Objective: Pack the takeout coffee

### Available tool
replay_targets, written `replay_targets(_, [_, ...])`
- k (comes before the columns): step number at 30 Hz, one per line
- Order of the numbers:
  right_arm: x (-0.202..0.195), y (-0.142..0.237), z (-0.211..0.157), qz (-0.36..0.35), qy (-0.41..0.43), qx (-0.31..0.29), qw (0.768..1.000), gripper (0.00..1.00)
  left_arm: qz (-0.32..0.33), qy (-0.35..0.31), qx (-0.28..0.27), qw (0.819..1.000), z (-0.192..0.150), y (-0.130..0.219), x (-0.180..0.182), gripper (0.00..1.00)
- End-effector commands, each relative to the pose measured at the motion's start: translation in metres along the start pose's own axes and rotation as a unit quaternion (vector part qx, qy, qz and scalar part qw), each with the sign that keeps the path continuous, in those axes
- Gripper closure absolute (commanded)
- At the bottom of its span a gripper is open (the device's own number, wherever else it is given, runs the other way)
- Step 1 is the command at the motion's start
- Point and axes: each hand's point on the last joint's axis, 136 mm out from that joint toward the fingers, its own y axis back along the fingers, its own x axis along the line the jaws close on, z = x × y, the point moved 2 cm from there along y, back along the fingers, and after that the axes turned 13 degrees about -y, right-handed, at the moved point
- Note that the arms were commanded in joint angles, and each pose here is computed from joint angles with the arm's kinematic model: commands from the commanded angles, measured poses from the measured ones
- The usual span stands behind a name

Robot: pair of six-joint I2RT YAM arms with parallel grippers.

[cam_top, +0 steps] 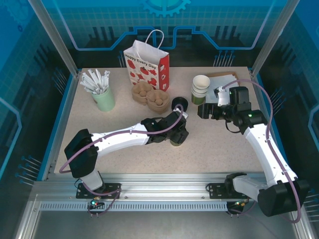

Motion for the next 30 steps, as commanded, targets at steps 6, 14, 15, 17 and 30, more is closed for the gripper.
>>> replay_targets(6, [0.002, -0.001, -0.014, -0.001, -0.001, 0.023, 1.0, 0.16, -0.015, 0.021, -0.018, 0.999, 0.006, 0.018, 0.001, 0.19])
replay_targets(14, [0.013, -0.04, -0.063, 0.086, -0.04, 0.119, 0.988, 0.15, -0.115, 0.167, -0.05, 0.978, -0.003, 0.047, 0.027, 0.15])
replay_targets(15, [0.017, -0.047, -0.07, 0.103, -0.043, 0.134, 0.985, 0.15, -0.141, 0.19, -0.048, 0.97, -0.006, 0.044, 0.03, 0.16])
replay_targets(17, [0.027, -0.062, -0.078, 0.129, -0.046, 0.16, 0.978, 0.15, -0.185, 0.219, -0.038, 0.957, -0.011, 0.039, 0.029, 0.17])
replay_targets(30, [0.007, -0.092, -0.109, 0.104, -0.05, 0.221, 0.968, 0.25, -0.227, 0.264, 0.01, 0.937, -0.039, 0.003, 0.029, 0.32])
